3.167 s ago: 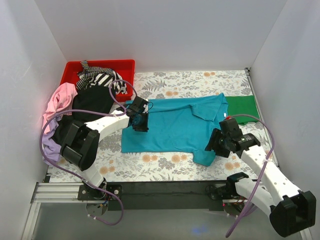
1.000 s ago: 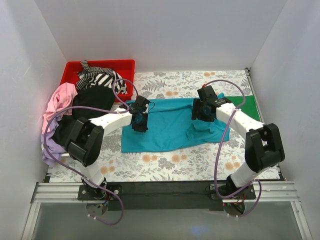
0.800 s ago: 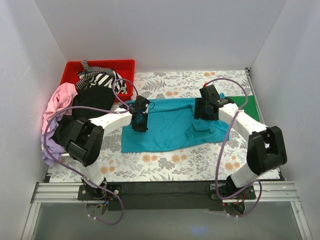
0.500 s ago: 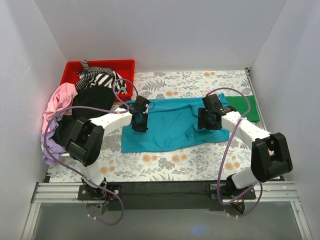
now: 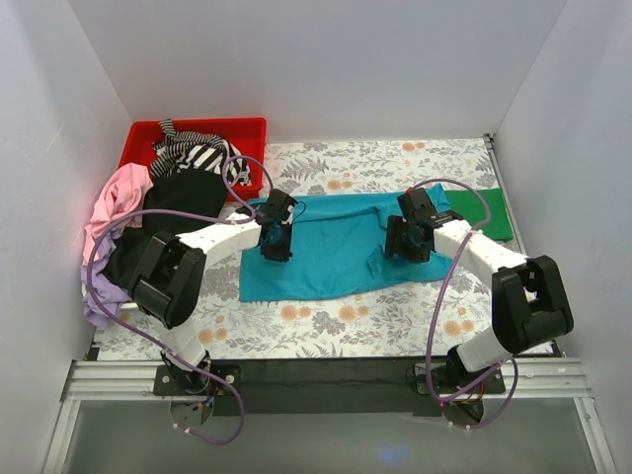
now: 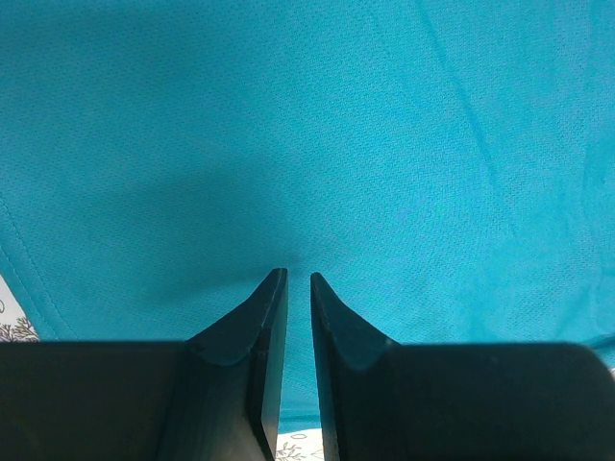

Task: Fold and stack the t-shirts
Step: Fold the tshirt

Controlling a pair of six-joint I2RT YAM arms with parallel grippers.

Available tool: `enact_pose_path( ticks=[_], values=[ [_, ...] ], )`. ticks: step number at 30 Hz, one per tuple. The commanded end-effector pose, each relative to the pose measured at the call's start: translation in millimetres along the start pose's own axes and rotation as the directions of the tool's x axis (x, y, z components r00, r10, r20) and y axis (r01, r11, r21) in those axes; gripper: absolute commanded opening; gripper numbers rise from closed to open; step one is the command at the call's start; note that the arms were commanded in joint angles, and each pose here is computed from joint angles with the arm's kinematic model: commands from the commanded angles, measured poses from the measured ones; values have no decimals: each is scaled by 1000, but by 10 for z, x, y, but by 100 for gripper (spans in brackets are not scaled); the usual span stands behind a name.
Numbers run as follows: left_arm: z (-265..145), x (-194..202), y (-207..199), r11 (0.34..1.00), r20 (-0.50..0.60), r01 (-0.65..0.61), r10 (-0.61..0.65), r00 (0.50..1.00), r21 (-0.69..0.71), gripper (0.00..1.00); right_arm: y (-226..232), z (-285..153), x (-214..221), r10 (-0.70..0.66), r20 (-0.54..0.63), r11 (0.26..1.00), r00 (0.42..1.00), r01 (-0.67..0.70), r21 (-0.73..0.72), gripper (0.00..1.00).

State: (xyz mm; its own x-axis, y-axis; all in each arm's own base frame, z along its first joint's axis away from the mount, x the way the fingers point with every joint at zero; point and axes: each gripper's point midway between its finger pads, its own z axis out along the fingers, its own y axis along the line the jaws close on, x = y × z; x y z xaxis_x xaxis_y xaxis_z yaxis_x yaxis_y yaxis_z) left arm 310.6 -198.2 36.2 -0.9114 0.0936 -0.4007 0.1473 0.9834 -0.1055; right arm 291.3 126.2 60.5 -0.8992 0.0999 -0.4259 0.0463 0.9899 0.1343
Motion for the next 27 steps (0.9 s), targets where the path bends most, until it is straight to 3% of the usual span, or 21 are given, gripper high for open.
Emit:
enact_pose_path(
  ticks=[1, 8, 11, 12, 15, 27],
  values=[
    [-30, -105, 7, 1000, 29, -10, 10, 1000, -8, 14, 151, 62, -110, 54, 22, 997, 998, -53, -58, 68],
    [-14, -98, 20, 1000, 25, -15, 16, 1000, -15, 14, 137, 135, -137, 93, 36, 995, 995, -92, -45, 63],
    [-11, -95, 17, 1000, 26, -15, 15, 1000, -16, 14, 154, 177, -146, 103, 37, 994, 994, -101, -50, 45],
    [-12, -93, 24, 1000, 25, -17, 17, 1000, -19, 14, 159, 184, -136, 101, 33, 994, 994, -99, -50, 19],
    [-5, -83, 34, 1000, 22, -17, 17, 1000, -24, 14, 150, 183, -193, 105, 53, 994, 993, -103, -47, 1],
    [6, -98, 63, 999, 28, -20, 21, 999, -41, 13, -106, 6, -652, 91, 190, 995, 978, -96, 16, 1]
  ],
)
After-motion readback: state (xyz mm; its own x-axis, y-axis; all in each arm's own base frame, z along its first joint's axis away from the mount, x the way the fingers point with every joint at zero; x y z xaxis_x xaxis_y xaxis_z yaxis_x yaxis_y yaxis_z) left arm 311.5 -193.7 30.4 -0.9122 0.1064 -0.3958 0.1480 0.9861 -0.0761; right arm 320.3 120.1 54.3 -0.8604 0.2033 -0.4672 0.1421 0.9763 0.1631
